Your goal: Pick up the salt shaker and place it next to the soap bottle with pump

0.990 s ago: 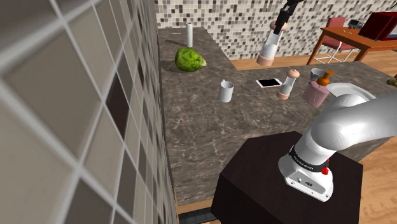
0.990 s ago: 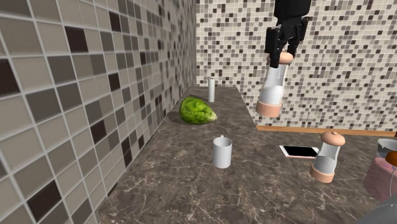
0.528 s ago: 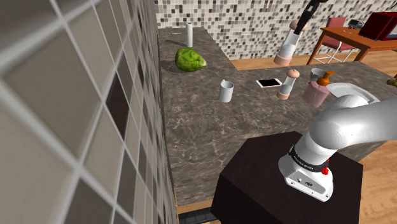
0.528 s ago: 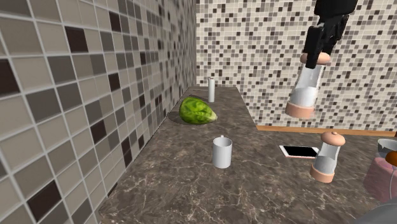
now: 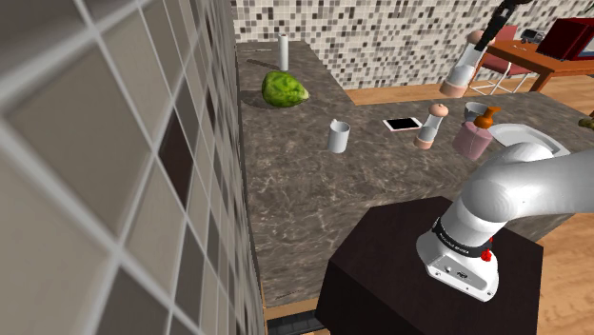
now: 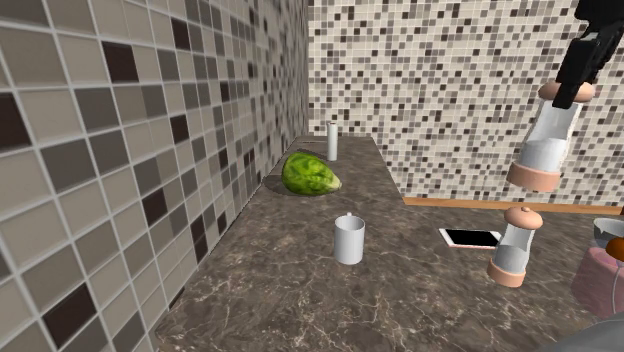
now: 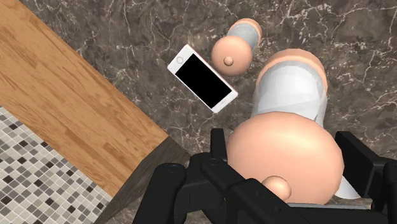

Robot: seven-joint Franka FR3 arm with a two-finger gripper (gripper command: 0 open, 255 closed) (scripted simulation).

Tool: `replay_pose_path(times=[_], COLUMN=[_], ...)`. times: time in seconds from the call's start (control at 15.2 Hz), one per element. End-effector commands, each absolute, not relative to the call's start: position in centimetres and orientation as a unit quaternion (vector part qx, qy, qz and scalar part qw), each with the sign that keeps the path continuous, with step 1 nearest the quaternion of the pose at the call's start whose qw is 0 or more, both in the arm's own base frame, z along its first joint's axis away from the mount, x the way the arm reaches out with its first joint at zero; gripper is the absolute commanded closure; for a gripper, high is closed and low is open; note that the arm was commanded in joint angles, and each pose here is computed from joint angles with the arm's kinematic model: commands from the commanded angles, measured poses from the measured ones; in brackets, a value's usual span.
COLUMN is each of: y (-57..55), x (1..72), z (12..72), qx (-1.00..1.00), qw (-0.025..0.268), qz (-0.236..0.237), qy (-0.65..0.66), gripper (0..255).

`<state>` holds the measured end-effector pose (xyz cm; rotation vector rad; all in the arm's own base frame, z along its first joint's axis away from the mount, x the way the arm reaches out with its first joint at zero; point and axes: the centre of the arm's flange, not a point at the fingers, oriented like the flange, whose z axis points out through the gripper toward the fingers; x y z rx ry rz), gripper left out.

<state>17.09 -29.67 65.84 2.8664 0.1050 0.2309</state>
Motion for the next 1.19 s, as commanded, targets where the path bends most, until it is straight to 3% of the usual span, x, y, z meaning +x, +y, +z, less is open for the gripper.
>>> replay_pose_path(times=[0.0,1.12], y=[-32.0,-32.0], x=[14.9,14.9], z=[65.7,56.7], qx=[0.987,0.987], qw=[0.132,0.132], qz=[0.079,0.079], qy=[0.037,0.037], gripper=[255,255])
